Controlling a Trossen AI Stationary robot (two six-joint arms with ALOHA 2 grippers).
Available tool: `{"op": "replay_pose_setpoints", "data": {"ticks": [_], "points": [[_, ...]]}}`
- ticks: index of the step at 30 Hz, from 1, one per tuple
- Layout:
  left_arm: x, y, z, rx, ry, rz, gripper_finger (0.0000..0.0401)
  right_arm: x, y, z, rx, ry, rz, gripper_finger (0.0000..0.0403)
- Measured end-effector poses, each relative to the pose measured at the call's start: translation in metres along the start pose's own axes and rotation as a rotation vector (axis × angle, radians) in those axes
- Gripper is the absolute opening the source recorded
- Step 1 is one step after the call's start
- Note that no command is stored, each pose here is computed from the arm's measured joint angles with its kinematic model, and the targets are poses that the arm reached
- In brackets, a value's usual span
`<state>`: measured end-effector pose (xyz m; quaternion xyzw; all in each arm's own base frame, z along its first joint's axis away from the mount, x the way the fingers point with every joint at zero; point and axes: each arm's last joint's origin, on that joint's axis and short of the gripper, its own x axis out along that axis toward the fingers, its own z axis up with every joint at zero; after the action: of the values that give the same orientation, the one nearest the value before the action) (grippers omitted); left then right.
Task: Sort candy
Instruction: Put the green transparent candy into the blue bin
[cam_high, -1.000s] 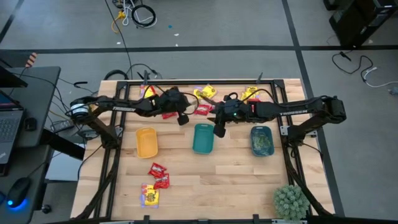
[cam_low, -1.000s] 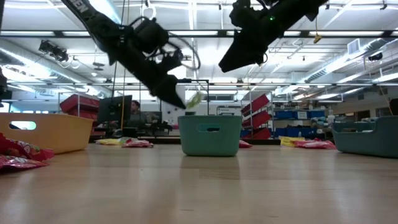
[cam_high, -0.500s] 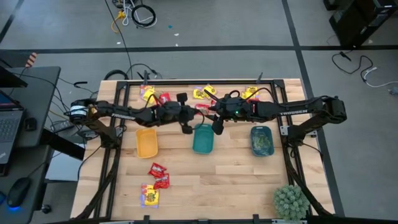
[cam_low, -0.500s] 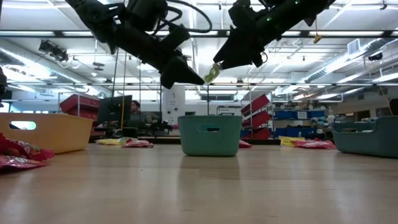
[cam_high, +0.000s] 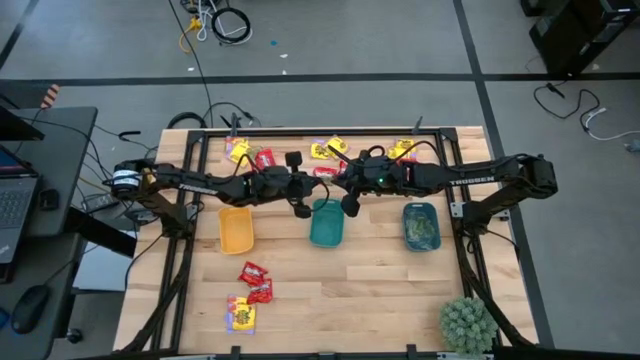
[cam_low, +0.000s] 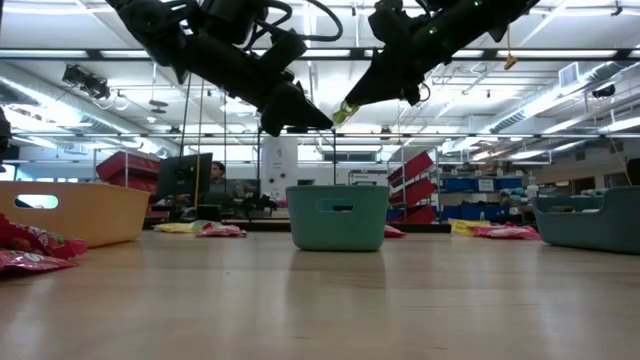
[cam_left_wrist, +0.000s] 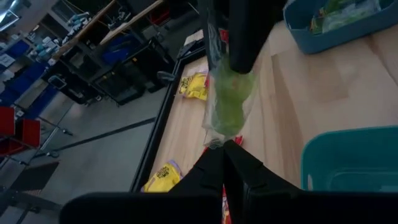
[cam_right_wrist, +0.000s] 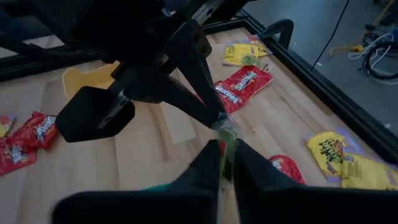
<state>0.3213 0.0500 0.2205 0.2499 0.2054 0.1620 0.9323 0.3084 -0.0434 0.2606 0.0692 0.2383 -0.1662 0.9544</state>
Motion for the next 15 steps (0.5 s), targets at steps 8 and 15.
{"op": "replay_pose_setpoints", "data": {"ticks": [8,15], "points": [[0.000,-0.003,-0.006,0.009,0.059,-0.021,0.0047,-0.004,0.000,0.000,-0.024,0.007,0.001,0.0002],[-0.006,0.003,-0.001,-0.051,0.048,0.012,0.0082,-0.031,-0.003,0.005,-0.016,0.031,-0.003,0.0000]]}}
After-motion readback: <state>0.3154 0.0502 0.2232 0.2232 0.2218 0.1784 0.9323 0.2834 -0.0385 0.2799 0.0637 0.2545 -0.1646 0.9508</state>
